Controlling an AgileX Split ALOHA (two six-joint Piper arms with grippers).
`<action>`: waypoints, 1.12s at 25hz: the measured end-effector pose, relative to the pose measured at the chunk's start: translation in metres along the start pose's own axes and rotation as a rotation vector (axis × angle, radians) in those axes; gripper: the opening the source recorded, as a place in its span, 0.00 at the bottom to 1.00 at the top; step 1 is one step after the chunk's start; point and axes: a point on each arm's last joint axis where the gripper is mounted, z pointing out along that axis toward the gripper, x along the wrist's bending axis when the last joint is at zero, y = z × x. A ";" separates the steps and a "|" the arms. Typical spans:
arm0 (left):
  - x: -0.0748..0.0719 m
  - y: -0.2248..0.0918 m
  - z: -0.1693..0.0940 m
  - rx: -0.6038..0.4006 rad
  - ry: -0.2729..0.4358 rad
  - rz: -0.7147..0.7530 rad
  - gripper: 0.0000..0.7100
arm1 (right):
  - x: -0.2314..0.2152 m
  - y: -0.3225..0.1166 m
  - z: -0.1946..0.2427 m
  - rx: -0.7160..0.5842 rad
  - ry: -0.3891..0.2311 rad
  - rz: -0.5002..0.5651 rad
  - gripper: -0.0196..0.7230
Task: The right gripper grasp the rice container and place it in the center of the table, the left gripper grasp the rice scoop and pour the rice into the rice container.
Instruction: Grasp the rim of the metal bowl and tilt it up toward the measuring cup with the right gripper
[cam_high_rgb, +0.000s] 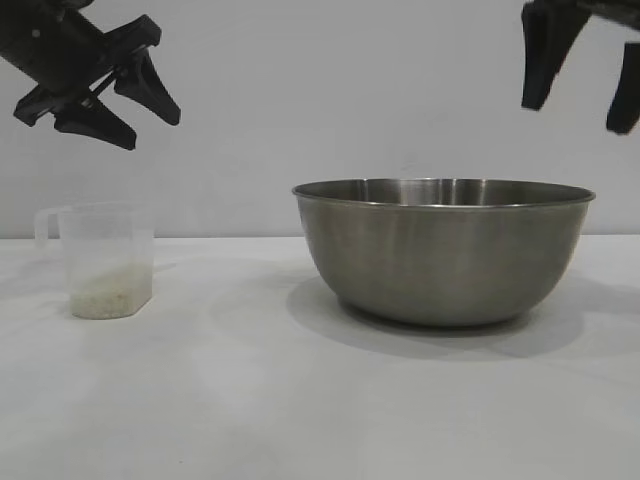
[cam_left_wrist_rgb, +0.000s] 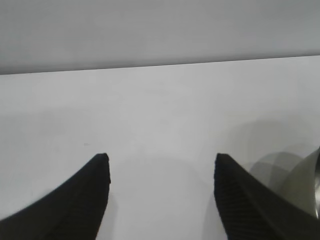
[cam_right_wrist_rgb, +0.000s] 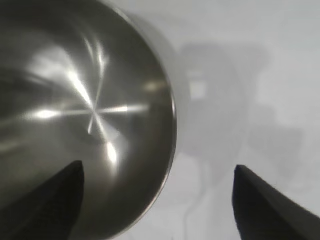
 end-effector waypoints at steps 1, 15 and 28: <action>0.000 0.000 0.000 0.000 0.000 0.000 0.64 | -0.002 0.001 0.008 0.023 0.010 0.009 0.73; 0.000 0.000 0.000 0.000 0.000 0.000 0.64 | -0.024 0.018 0.081 0.040 0.022 0.075 0.26; 0.000 0.000 0.000 -0.001 0.000 -0.002 0.64 | 0.012 0.037 0.065 0.008 0.105 0.003 0.03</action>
